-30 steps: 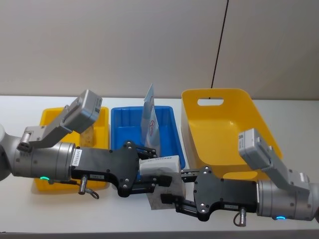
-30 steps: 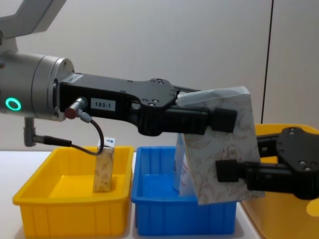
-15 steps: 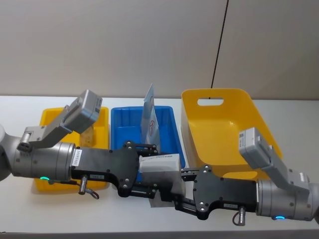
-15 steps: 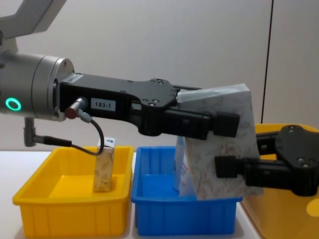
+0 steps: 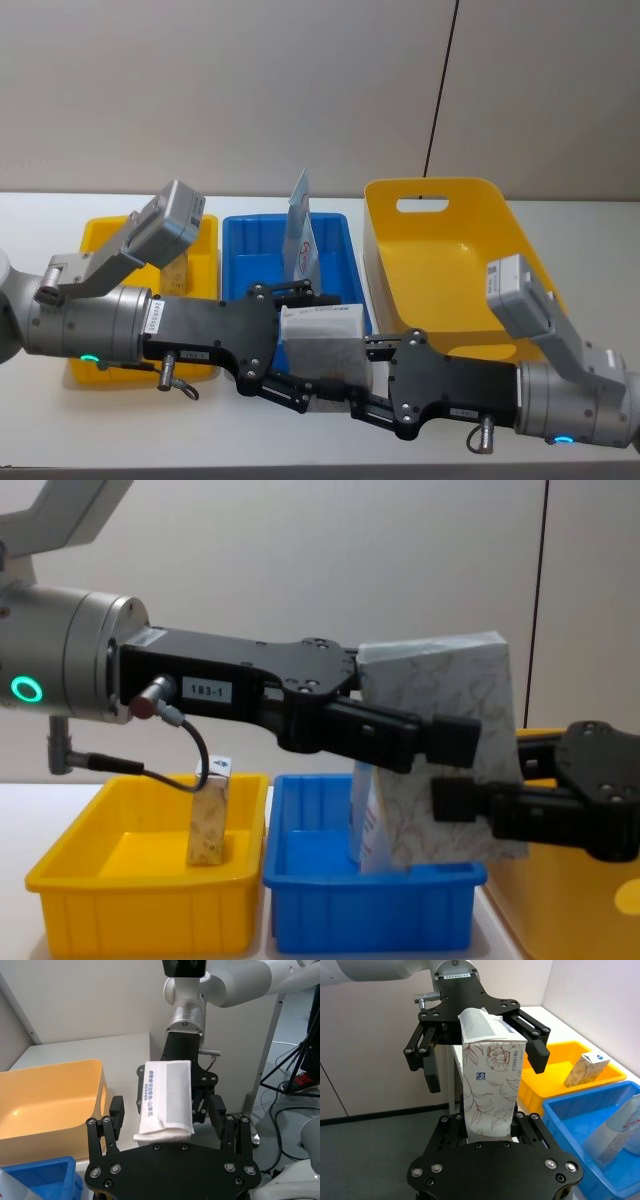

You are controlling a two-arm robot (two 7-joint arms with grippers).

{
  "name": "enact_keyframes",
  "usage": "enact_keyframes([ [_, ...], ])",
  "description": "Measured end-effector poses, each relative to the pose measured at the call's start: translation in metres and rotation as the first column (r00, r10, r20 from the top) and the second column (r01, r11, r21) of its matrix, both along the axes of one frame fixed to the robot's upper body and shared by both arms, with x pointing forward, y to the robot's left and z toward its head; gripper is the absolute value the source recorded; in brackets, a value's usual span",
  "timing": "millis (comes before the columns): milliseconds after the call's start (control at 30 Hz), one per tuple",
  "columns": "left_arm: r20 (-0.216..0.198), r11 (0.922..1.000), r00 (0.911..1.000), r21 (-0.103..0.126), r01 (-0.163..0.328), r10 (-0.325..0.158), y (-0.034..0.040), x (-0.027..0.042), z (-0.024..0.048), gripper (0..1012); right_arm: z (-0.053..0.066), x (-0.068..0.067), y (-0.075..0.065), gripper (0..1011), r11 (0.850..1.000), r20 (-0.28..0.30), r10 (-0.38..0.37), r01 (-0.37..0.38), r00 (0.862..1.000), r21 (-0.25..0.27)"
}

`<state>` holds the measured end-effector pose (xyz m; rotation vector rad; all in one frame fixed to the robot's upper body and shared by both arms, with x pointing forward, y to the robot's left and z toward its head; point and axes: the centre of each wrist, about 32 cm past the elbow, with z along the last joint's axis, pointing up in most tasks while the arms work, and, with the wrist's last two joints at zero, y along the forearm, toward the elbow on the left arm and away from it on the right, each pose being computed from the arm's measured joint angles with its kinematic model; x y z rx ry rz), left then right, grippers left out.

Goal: Bimanual collaborative sorting of washing and personal care products

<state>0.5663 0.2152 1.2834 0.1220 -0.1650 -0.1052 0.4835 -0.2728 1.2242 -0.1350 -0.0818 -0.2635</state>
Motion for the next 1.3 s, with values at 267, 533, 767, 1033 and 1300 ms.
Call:
enact_keyframes([
  [267, 0.000, 1.0000, 1.0000, 0.000, 0.000, 0.000, 0.0000, 0.0000, 0.0000, 1001, 0.001, -0.001, -0.006, 362, 1.000, 0.001, -0.008, 0.008, 1.000, 0.000],
  [533, 0.000, 1.0000, 1.0000, 0.000, 0.000, 0.000, 0.0000, 0.0000, 0.0000, 1001, 0.002, -0.001, -0.016, 362, 1.000, 0.005, -0.015, 0.015, 1.000, -0.008],
  [767, 0.000, 1.0000, 1.0000, 0.000, 0.000, 0.000, 0.0000, 0.0000, 0.0000, 1001, 0.004, 0.001, -0.029, 362, 0.998, 0.017, -0.058, 0.058, 0.998, -0.016],
  [1033, 0.000, 1.0000, 1.0000, 0.000, -0.001, 0.001, 0.0002, 0.0000, 0.0000, 1002, 0.008, 0.003, -0.047, 362, 0.989, 0.038, -0.144, 0.145, 0.989, -0.022],
  [1300, 0.000, 1.0000, 1.0000, 0.000, 0.000, 0.000, 0.0000, 0.0000, 0.0000, 1002, 0.013, 0.004, -0.065, 362, 0.975, 0.052, -0.219, 0.221, 0.974, -0.025],
])
